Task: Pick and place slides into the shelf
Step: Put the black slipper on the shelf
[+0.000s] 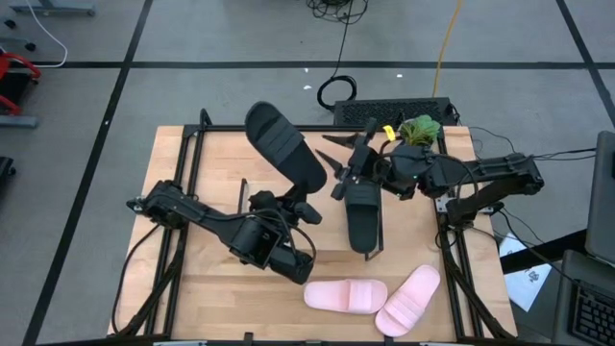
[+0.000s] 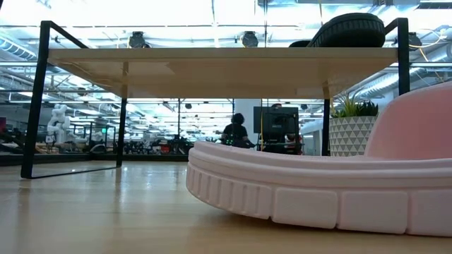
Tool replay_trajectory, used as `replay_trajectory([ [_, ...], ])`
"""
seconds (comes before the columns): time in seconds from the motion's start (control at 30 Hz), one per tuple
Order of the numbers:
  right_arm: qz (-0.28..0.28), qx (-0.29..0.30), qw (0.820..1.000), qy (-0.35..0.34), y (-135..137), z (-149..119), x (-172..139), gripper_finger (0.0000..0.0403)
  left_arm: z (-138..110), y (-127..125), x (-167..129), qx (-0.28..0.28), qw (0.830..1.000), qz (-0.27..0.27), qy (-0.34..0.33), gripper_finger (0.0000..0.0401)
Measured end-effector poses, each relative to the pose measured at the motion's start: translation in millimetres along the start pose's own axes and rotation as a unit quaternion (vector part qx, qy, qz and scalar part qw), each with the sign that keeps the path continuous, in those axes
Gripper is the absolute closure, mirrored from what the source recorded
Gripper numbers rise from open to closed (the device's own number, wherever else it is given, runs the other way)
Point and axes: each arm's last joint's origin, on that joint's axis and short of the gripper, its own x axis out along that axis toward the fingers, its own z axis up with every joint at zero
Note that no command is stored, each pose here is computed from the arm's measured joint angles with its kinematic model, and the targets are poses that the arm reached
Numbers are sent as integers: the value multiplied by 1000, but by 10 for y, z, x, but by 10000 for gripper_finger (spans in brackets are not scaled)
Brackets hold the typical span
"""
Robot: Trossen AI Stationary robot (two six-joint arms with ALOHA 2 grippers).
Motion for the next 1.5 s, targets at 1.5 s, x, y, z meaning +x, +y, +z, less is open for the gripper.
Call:
replay_trajectory([
  [1.5,-125,-165,946,248,-711,-293,-904,255,-315,-37,129,70,863,71,496,386],
])
